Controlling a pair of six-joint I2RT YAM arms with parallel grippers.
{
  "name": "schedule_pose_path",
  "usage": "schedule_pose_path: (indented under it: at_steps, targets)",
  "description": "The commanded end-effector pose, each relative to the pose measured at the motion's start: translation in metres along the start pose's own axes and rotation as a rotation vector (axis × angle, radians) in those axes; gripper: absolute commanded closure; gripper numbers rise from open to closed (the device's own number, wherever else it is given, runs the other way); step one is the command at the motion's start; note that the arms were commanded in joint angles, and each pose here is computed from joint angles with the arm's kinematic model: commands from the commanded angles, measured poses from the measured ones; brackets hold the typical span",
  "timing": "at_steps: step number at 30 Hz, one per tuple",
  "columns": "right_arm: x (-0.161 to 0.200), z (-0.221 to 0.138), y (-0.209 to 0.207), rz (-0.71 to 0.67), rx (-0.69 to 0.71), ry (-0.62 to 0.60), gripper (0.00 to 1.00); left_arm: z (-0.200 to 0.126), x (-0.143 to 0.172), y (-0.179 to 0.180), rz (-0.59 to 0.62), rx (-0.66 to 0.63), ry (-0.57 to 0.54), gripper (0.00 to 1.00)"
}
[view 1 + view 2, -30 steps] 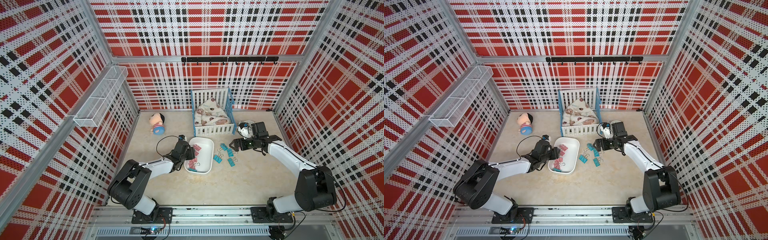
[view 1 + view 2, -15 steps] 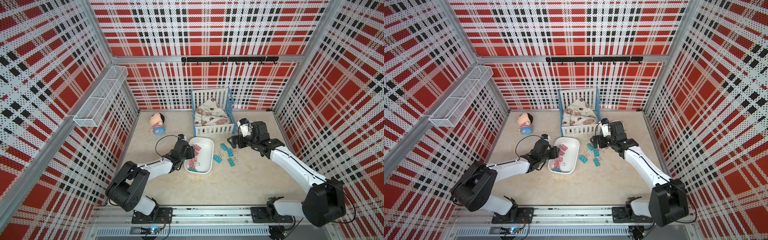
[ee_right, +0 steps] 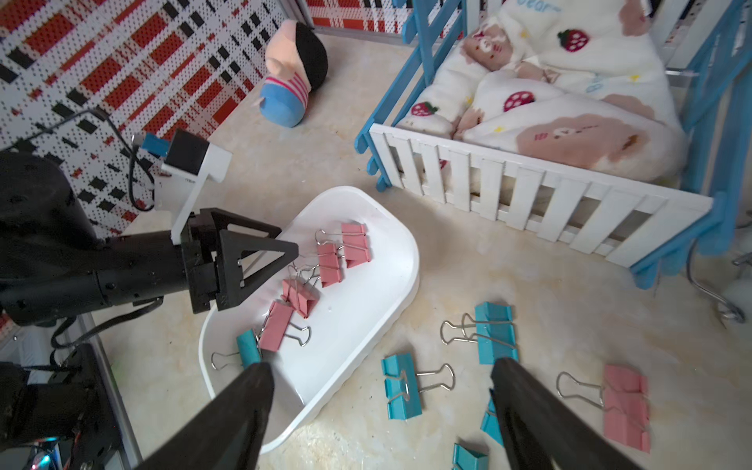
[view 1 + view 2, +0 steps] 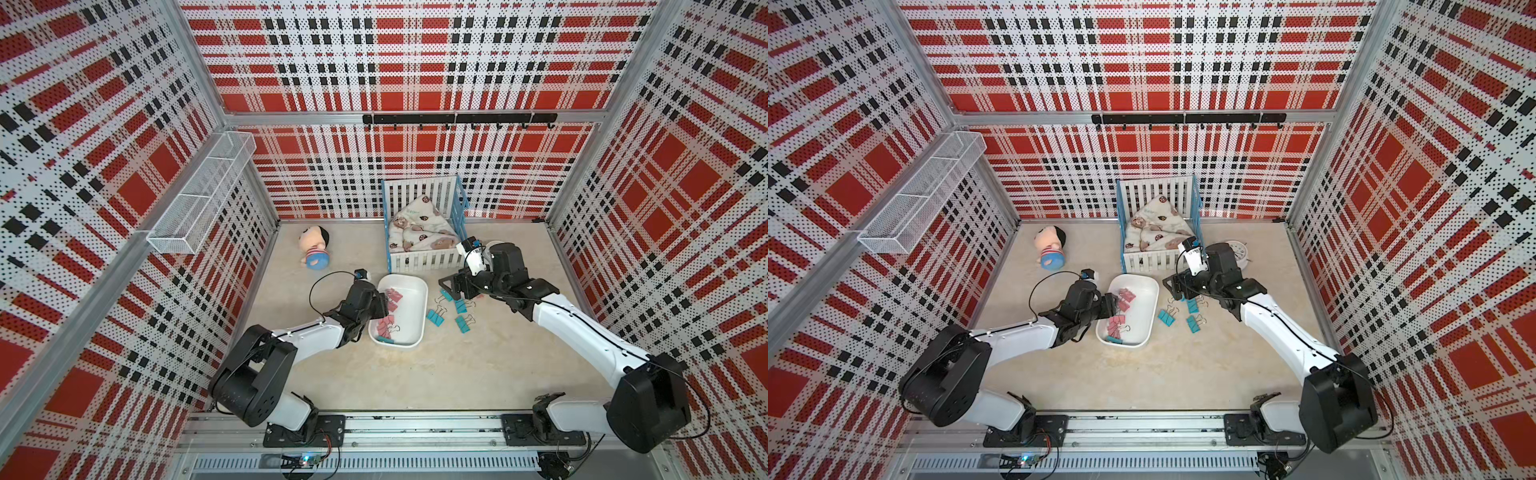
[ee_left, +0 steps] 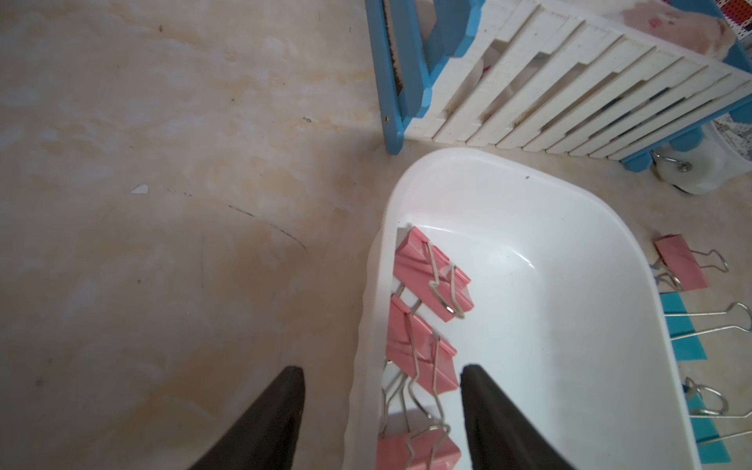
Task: Take out the binder clips from the storage box
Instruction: Pick up the binder clip from the storage box.
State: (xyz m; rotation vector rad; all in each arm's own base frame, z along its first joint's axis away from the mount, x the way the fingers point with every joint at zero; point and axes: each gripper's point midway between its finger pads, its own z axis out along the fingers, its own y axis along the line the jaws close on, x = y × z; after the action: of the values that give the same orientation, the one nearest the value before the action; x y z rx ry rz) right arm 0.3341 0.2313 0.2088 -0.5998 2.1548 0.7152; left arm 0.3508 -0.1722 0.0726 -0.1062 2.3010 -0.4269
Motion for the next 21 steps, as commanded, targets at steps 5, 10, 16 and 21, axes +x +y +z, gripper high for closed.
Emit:
schedule_pose_path:
  at_steps: [5,10,16,21]
  targets:
    - [0.016,0.041,0.044,-0.045,-0.086,0.101,0.21,-0.007,-0.006,0.000,-0.010,0.005,-0.034,0.33]
    - [0.041,0.079,0.075,-0.052,-0.172,0.211,0.36,-0.010,-0.004,0.000,-0.013,0.010,-0.030,0.33]
    - [0.066,0.118,0.094,-0.037,-0.226,0.313,0.45,-0.014,0.000,-0.001,-0.019,0.015,-0.031,0.33]
    - [0.078,0.134,0.102,-0.020,-0.265,0.364,0.44,-0.015,0.002,0.000,-0.026,0.015,-0.029,0.33]
